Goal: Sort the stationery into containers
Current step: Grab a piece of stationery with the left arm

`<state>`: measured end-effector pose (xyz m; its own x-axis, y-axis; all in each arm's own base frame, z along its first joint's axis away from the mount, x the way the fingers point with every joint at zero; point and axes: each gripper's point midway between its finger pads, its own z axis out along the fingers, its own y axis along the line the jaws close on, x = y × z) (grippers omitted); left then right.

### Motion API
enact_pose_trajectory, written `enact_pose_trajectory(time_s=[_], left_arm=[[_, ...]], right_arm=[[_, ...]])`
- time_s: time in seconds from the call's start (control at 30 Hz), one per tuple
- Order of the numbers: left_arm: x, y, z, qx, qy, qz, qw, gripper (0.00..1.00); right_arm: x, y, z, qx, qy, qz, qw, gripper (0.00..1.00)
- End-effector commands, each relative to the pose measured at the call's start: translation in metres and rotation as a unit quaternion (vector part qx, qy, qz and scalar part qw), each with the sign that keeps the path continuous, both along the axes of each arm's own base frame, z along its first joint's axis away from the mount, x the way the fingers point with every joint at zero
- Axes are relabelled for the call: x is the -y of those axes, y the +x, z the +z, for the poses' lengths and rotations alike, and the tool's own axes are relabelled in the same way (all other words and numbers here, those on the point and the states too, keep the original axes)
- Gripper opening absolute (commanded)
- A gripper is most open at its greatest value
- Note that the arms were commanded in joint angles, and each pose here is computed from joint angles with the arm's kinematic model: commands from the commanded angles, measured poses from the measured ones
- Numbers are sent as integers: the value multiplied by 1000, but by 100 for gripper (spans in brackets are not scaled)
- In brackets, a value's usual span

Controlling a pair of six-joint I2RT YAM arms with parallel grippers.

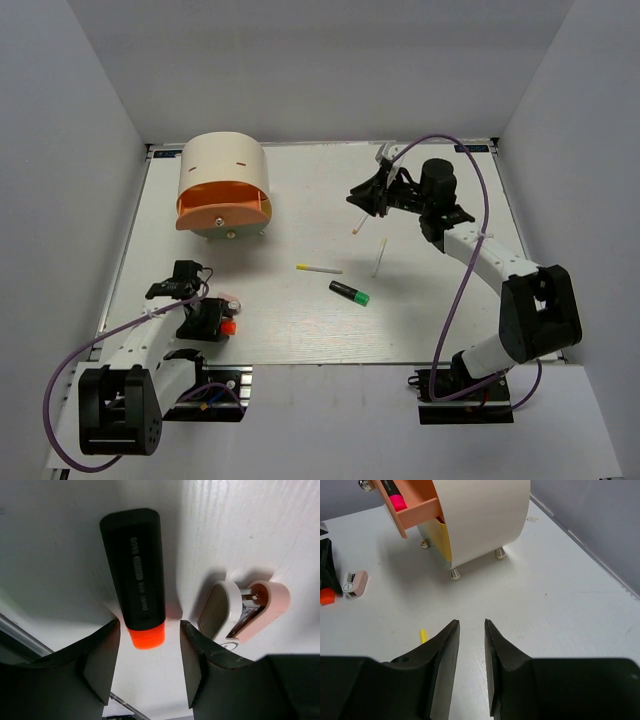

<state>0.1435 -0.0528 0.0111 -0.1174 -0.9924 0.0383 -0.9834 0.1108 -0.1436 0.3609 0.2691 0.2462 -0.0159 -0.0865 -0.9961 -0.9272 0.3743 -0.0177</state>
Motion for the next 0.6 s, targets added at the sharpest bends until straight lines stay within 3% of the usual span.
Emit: enact_pose_trajectory(time_s=[0.0, 0.13, 0.27, 0.37, 0.5, 0.57], left_arm=[[-5, 12, 3, 23, 16, 1, 1000, 61], [-7, 10, -1, 17, 20, 1, 1000, 61], [-5, 0, -12, -3, 16, 0, 1000, 51], [-4, 0, -11, -3, 11, 0, 1000, 37], [-3, 10, 7, 42, 11, -4, 999, 22], [-3, 27, 30, 99, 14, -19, 995, 18]], right_arm=[[6, -6, 10, 18, 3, -1, 1000, 33], [8, -6, 5, 12, 1, -4, 1000, 33], [9, -8, 4, 12, 1, -3, 1000, 33], [9, -8, 2, 11, 1, -3, 1000, 33], [11, -10, 2, 11, 1, -4, 1000, 33], [11, -11, 0, 9, 0, -3, 1000, 41]])
